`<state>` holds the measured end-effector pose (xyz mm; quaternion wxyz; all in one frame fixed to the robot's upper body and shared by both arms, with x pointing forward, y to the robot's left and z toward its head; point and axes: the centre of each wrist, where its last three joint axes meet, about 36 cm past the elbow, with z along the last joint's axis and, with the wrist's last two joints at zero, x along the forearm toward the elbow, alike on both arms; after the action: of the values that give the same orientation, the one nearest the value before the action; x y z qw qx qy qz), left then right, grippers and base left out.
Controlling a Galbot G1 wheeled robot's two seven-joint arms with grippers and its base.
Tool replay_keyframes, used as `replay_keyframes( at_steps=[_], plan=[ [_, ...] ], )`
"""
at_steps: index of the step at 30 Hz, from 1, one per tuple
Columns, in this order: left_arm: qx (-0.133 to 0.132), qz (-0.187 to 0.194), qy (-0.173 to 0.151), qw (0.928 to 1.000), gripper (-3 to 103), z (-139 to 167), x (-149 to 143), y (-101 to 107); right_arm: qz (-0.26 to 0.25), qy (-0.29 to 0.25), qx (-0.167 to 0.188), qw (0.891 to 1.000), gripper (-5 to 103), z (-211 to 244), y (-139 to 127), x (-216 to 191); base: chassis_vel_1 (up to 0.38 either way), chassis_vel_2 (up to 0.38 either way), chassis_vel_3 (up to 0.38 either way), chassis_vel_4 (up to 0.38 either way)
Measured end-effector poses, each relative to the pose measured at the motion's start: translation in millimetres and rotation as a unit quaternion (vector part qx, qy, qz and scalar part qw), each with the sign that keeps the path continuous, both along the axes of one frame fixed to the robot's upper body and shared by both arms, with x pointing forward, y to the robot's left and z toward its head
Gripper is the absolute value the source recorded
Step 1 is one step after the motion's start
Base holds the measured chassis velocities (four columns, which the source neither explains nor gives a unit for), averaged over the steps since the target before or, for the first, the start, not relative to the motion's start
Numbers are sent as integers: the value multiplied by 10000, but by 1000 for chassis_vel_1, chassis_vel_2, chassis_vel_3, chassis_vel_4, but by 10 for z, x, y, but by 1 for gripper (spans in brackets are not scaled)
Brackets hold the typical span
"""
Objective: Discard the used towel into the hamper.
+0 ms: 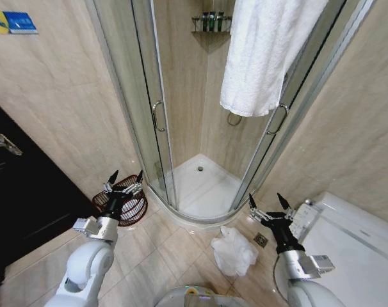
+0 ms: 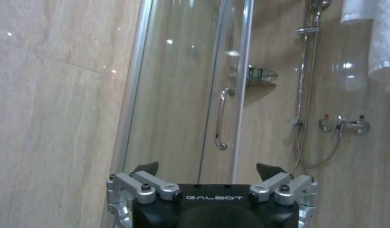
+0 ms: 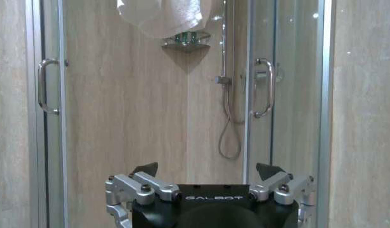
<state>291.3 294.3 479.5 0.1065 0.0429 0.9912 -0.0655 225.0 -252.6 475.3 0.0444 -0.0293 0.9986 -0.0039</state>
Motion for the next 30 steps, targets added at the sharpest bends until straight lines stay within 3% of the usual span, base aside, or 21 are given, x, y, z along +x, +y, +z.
replay_keyframes(
  at_steps=[30],
  plan=[
    [8, 1, -16, 10000, 100, 25, -23, -1, -37, 10, 0, 10000, 100, -22, -16, -11, 77, -73, -82, 78]
  ],
)
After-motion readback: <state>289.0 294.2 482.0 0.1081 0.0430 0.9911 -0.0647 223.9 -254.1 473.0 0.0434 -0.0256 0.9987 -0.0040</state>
